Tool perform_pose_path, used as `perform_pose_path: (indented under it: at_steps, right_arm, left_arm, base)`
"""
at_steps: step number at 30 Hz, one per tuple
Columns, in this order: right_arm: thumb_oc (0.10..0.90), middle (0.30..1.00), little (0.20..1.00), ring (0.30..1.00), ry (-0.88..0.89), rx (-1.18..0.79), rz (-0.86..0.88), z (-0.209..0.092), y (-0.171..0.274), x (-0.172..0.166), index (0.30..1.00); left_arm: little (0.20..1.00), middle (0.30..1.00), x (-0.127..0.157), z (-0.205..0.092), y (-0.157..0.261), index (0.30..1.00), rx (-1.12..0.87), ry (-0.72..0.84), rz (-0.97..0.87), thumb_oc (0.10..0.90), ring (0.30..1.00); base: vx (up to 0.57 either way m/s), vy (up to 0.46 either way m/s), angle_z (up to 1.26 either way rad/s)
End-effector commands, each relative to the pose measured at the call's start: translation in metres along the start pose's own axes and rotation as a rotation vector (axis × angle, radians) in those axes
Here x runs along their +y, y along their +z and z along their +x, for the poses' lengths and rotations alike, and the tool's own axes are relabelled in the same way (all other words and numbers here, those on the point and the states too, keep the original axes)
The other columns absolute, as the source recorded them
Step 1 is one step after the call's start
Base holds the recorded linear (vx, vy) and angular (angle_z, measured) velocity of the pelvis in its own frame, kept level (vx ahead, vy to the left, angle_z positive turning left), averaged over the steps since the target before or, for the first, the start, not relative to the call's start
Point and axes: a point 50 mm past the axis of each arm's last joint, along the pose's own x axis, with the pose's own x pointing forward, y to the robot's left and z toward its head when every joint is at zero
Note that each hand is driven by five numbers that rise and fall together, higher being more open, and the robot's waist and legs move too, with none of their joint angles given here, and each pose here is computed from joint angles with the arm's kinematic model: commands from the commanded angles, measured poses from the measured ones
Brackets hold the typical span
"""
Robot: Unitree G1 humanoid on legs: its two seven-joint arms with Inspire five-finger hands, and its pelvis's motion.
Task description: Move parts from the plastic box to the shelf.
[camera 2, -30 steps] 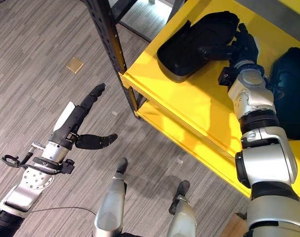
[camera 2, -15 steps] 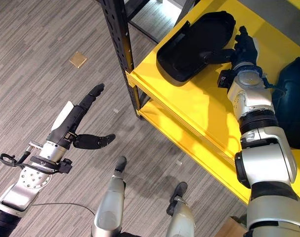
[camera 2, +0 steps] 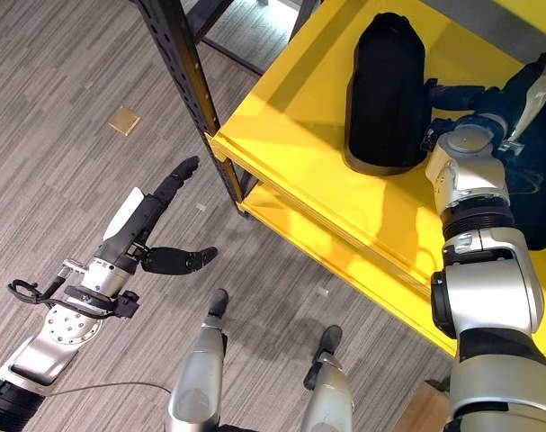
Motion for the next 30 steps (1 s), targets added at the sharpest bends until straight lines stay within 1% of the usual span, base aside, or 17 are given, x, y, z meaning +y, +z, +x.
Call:
perform_pose_path:
  at_steps: [1, 3, 7, 9, 11, 12, 14, 17, 19, 20, 22, 24, 30]
  right_arm:
    - [0.900, 1.000, 1.000, 1.000, -0.051, -0.492, 0.127, -0.009, 0.105, -0.013, 1.000]
    - [0.900, 1.000, 1.000, 1.000, 0.021, -0.540, 0.135, -0.021, 0.111, -0.002, 1.000]
    - [0.900, 1.000, 1.000, 1.000, 0.100, -0.534, 0.137, -0.030, 0.106, 0.010, 1.000]
    - [0.900, 1.000, 1.000, 1.000, 0.143, -0.491, 0.184, -0.034, 0.102, 0.017, 1.000]
    - [0.900, 1.000, 1.000, 1.000, 0.248, -0.429, 0.228, -0.038, 0.091, 0.026, 1.000]
    - [0.900, 1.000, 1.000, 1.000, 0.327, -0.374, 0.276, -0.046, 0.078, 0.034, 1.000]
    - [0.900, 1.000, 1.000, 1.000, 0.357, -0.371, 0.274, -0.058, 0.066, 0.038, 1.000]
    - [0.900, 1.000, 1.000, 1.000, 0.355, -0.362, 0.240, -0.078, 0.037, 0.033, 1.000]
    - [0.900, 1.000, 1.000, 1.000, 0.385, -0.274, 0.274, -0.095, 0.001, 0.026, 1.000]
    - [0.900, 1.000, 1.000, 1.000, 0.398, -0.266, 0.259, -0.102, -0.010, 0.024, 1.000]
    - [0.900, 1.000, 1.000, 1.000, 0.444, -0.185, 0.301, -0.130, -0.047, 0.020, 1.000]
    - [0.900, 1.000, 1.000, 1.000, 0.470, -0.169, 0.307, -0.139, -0.057, 0.017, 1.000]
    - [0.900, 1.000, 1.000, 1.000, 0.480, -0.195, 0.290, -0.147, -0.062, 0.014, 1.000]
  left_arm:
    - [1.000, 1.000, 0.008, 0.010, 0.043, 1.000, -0.252, 0.087, -0.066, 0.900, 1.000]
    - [1.000, 1.000, 0.005, 0.009, 0.044, 1.000, -0.261, 0.075, -0.078, 0.900, 1.000]
    - [1.000, 1.000, 0.004, 0.009, 0.045, 1.000, -0.265, 0.076, -0.093, 0.900, 1.000]
    - [1.000, 1.000, 0.004, 0.010, 0.045, 1.000, -0.267, 0.080, -0.097, 0.900, 1.000]
    - [1.000, 1.000, 0.006, 0.010, 0.045, 1.000, -0.266, 0.086, -0.104, 0.900, 1.000]
    - [1.000, 1.000, 0.006, 0.009, 0.044, 1.000, -0.264, 0.086, -0.111, 0.900, 1.000]
    - [1.000, 1.000, 0.007, 0.007, 0.043, 1.000, -0.261, 0.098, -0.118, 0.900, 1.000]
    - [1.000, 1.000, 0.008, 0.003, 0.041, 1.000, -0.245, 0.135, -0.132, 0.900, 1.000]
    - [1.000, 1.000, 0.009, 0.001, 0.040, 1.000, -0.226, 0.167, -0.134, 0.900, 1.000]
    - [1.000, 1.000, 0.009, 0.001, 0.039, 1.000, -0.219, 0.178, -0.132, 0.900, 1.000]
    - [1.000, 1.000, 0.007, 0.003, 0.039, 1.000, -0.201, 0.217, -0.132, 0.900, 1.000]
    - [1.000, 1.000, 0.004, 0.004, 0.037, 1.000, -0.197, 0.226, -0.124, 0.900, 1.000]
    - [1.000, 1.000, 0.004, 0.003, 0.038, 1.000, -0.188, 0.259, -0.120, 0.900, 1.000]
  base:
    - [0.00, 0.000, 0.00]
    - [-0.03, 0.041, -0.02]
    - [-0.01, 0.050, -0.06]
    - [-0.01, 0.036, -0.01]
    - [-0.01, 0.051, 0.00]
    - [-0.01, 0.088, 0.00]
    - [-0.01, 0.101, -0.05]
    - [-0.01, 0.132, -0.09]
    - [-0.02, 0.127, -0.24]
    - [-0.04, 0.115, -0.19]
    - [-0.08, 0.095, -0.28]
    - [-0.05, 0.042, -0.36]
    - [-0.02, 0.023, -0.08]
